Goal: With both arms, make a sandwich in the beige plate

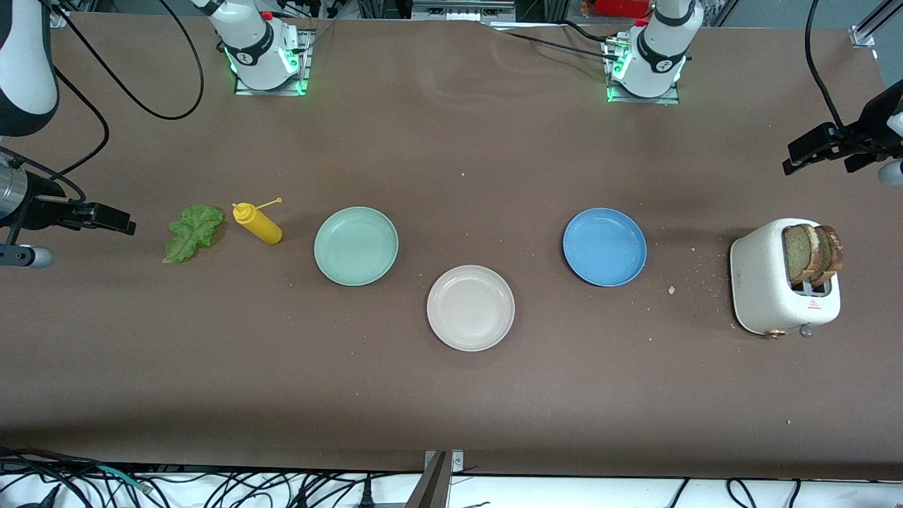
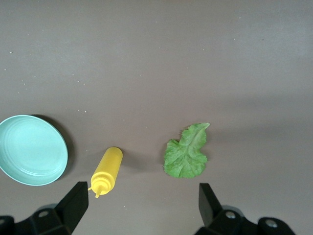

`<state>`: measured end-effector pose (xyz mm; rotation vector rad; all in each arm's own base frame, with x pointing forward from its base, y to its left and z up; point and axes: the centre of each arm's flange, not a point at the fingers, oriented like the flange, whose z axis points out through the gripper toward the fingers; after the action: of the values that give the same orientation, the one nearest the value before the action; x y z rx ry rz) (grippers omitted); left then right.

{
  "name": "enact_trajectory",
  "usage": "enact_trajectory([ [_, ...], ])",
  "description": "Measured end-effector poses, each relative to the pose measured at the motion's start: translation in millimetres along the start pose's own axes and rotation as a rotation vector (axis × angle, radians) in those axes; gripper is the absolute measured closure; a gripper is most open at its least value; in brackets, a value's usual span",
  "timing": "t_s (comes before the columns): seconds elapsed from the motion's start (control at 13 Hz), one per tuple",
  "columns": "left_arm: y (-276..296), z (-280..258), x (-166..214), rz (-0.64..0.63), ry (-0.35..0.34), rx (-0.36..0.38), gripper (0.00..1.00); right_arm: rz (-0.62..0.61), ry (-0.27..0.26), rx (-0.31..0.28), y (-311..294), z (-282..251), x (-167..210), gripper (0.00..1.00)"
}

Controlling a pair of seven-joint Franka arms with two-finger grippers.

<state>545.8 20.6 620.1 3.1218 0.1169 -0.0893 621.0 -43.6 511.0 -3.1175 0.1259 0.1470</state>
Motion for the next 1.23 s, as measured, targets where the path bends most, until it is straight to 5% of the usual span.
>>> enact_trajectory([
  [1.23,-0.1,-0.4,0.5,0.0,0.004,0.0,0.0,0.008,0.001,0.0,3.9,-0.1,0.1,0.0],
])
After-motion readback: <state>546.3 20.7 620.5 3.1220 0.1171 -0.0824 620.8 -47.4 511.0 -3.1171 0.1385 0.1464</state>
